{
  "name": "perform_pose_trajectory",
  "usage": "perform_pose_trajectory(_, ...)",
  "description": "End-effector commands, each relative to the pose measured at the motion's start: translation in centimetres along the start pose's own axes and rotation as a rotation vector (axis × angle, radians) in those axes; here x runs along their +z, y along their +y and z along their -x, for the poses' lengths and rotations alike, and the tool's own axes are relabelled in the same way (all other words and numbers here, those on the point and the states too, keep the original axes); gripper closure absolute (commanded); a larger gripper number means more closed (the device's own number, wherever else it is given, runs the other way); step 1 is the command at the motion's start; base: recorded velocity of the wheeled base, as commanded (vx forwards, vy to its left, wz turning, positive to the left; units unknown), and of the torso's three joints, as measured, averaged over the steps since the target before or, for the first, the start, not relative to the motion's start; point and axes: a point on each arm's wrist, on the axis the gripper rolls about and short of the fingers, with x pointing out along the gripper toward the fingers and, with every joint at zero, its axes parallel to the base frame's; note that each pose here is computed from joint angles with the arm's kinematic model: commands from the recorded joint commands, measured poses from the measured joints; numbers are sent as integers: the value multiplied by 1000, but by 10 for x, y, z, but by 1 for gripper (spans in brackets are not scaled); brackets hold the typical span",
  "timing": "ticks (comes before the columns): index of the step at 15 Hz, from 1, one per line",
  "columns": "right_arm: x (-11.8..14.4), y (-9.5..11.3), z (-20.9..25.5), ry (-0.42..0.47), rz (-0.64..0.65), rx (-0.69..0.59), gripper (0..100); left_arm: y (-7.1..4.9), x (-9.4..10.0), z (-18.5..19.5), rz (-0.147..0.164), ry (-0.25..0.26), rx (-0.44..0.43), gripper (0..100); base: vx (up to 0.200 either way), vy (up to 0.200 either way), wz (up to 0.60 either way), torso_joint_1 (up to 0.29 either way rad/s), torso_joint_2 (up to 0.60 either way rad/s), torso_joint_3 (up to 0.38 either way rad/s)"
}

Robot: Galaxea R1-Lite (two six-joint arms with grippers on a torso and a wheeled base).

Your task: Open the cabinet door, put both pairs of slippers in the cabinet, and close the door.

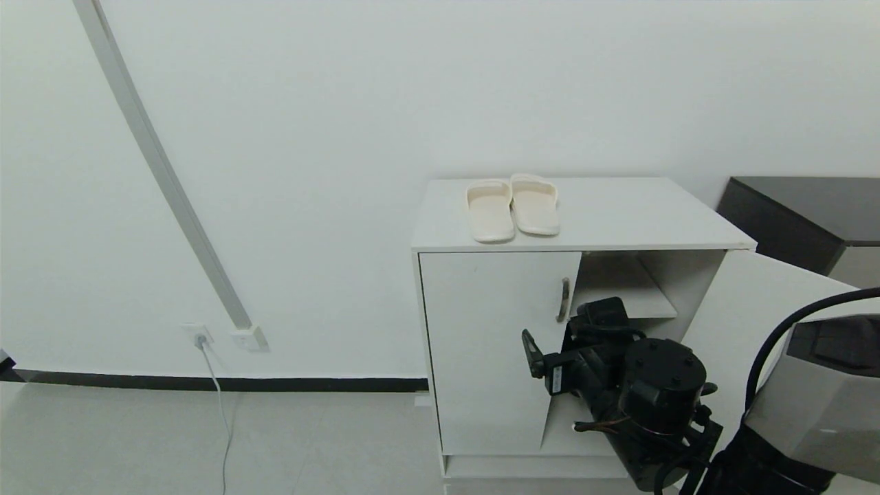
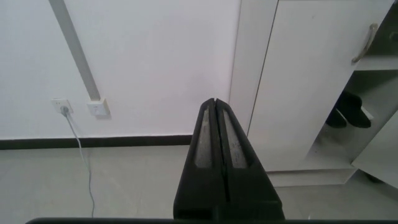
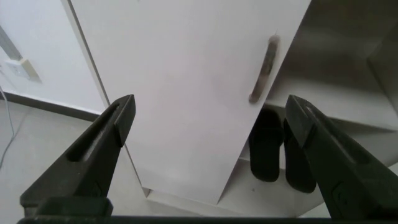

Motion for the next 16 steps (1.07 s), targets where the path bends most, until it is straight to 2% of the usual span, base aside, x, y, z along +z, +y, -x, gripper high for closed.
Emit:
perform_pose_trajectory(1,-1,0,0,2,2,1,0,0,0,0,0,1,1,100,0,0,0,237,-554,-325)
perform_pose_trajectory(10,-6,2,-1,-7,-4,16,0,0,0,0,0,1,-1,100,0,0,0,241,-546,-311)
perform_pose_trajectory(14,-20,0,-18,12,55,-25,0,0,0,0,0,1,-1,100,0,0,0,32,-66,-37)
perform_pose_trajectory(16,-9,4,-29,-23,42,-94,0,0,0,0,0,1,-1,100,0,0,0,0,0,0)
